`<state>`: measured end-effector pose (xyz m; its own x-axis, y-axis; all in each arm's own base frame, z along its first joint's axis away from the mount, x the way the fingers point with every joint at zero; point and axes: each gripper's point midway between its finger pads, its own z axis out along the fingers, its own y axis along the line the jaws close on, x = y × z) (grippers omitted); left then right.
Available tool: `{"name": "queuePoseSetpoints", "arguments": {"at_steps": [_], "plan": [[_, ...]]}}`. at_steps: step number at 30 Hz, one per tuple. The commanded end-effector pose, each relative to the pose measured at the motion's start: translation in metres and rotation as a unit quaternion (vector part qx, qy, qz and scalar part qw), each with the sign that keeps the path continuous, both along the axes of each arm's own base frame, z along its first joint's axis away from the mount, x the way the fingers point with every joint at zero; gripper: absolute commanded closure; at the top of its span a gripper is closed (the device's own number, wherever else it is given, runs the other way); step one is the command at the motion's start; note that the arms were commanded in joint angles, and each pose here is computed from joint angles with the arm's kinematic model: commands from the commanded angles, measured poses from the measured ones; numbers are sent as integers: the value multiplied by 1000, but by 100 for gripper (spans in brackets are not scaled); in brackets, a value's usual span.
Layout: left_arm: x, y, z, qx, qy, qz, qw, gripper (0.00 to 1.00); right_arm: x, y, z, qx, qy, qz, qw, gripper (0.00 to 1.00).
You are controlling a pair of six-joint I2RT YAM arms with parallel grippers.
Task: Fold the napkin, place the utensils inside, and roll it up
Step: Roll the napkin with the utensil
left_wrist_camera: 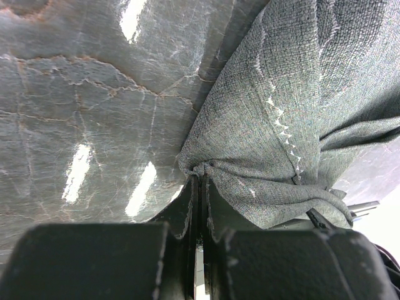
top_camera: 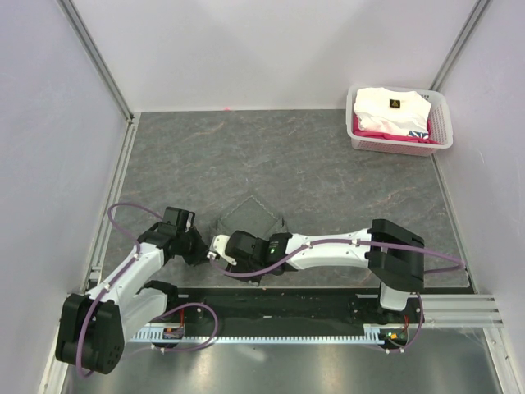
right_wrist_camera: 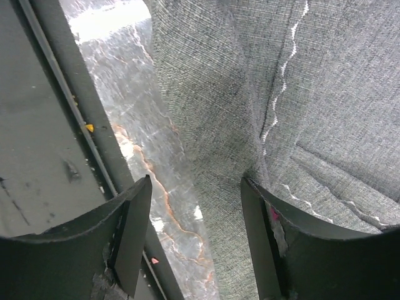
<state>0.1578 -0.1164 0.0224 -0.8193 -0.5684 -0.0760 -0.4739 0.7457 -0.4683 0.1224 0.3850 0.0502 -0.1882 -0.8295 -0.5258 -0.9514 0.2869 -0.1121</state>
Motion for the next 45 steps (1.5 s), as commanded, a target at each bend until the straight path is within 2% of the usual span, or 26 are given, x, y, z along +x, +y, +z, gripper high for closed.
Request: {"name": "queuePoseSetpoints", "arguments": {"at_steps": [1,7,14,18,29,38,41,45], "plan": [[6,-1,8,0,-14,-13,1000,98,15,11,15,17,-37,-3,999,32],[7,-1,8,0,-15,-13,1000,98,17,10,16,11,-47,7,999,33],[7,-1,8,0,-16,-14,1000,98,14,4,-10,-22,-37,18,999,33],[7,-1,8,0,-16,-14,1000,98,21,1,-17,-39,-56,18,998,33],[7,-1,9,-1,-17,-15,1000,98,39,8,-5,-32,-86,23,995,33],[7,-2,9,-1,-17,-16,1000,98,39,4,-21,-40,-53,32,997,44],[8,-2,10,-2,-20,-17,1000,98,31,4,-27,-39,-30,42,998,51],[10,-2,10,1,-23,-24,999,98,19,-1,-37,-45,28,51,997,65]]}}
